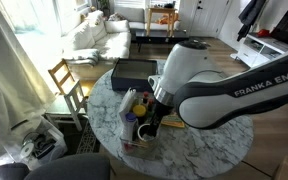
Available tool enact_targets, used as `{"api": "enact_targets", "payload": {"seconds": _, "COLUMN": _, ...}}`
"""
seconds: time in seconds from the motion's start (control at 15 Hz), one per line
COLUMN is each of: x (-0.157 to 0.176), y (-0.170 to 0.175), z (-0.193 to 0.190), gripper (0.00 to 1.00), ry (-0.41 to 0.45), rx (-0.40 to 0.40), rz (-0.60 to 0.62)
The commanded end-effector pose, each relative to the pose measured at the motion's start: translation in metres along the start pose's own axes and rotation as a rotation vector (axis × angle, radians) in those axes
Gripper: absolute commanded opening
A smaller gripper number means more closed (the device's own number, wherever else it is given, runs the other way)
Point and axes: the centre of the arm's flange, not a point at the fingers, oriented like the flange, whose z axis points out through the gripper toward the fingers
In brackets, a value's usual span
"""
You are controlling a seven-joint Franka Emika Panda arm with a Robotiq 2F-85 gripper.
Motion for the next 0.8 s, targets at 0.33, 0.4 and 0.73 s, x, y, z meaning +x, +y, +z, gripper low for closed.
{"api": "enact_targets", "payload": {"seconds": 0.33, "x": 0.0063, "y": 0.0052, "z": 0.0162, "gripper": 0.09, "ry": -0.014, "rx": -0.036, "rz": 0.036}}
{"api": "enact_targets", "payload": {"seconds": 0.4, "x": 0.006, "y": 0.0059, "z": 0.0167, "gripper": 0.03, "ry": -0.015, "rx": -0.036, "rz": 0.038}}
{"api": "enact_targets", "payload": {"seconds": 0.73, "x": 0.0081, "y": 0.0097, "z": 0.0141, "gripper": 0.03, "ry": -0.006, "rx": -0.032, "rz": 0.042}}
